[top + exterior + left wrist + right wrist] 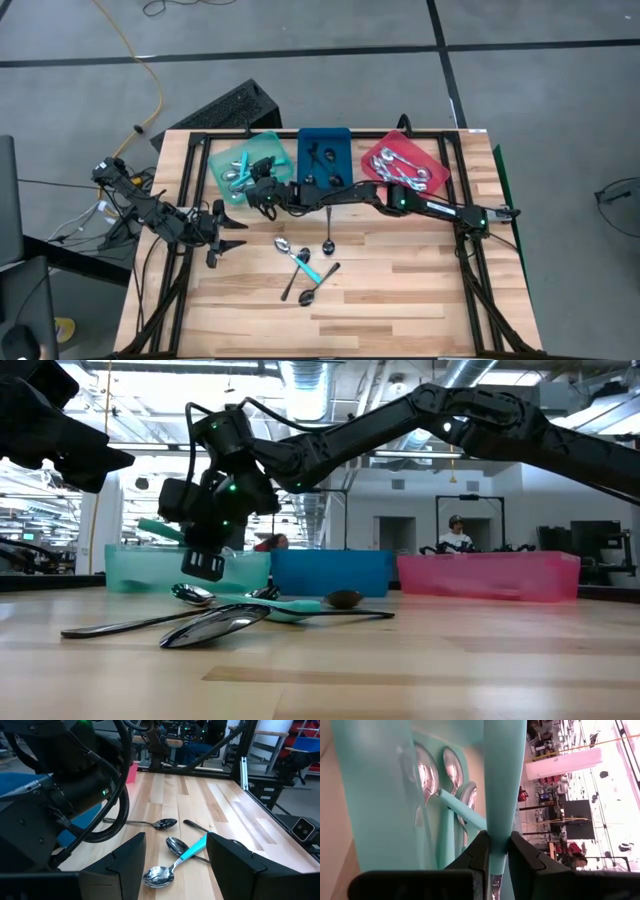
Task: Sort silverware by color (type)
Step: Put the blue spoon into the light blue bin
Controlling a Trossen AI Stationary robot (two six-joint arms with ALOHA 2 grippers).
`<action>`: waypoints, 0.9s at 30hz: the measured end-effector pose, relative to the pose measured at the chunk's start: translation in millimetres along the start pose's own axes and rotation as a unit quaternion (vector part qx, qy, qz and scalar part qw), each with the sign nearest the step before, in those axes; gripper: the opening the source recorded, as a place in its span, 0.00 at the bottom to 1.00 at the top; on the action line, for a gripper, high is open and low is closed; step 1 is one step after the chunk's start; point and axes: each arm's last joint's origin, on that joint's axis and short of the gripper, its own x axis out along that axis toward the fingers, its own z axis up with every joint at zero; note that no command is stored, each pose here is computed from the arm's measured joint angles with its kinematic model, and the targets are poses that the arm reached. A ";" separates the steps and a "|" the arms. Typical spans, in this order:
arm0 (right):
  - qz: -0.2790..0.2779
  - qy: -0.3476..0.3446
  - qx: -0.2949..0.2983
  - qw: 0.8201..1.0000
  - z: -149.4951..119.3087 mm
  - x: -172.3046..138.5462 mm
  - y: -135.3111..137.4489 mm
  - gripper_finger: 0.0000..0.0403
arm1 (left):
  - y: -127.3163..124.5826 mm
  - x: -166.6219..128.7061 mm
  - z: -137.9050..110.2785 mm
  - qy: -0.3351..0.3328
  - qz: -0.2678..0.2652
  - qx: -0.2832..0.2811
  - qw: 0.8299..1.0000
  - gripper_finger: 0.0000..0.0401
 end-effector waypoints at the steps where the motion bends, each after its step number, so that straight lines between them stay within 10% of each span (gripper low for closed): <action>1: -0.001 -0.001 0.001 1.000 0.3 0.0 -0.3 0.19 | 0.0 0.0 0.0 0.000 0.000 0.000 1.000 0.48; 27: 0.019 -0.024 0.023 0.999 0.7 0.4 1.6 0.25 | 0.0 0.0 0.0 0.000 0.000 0.002 1.000 0.48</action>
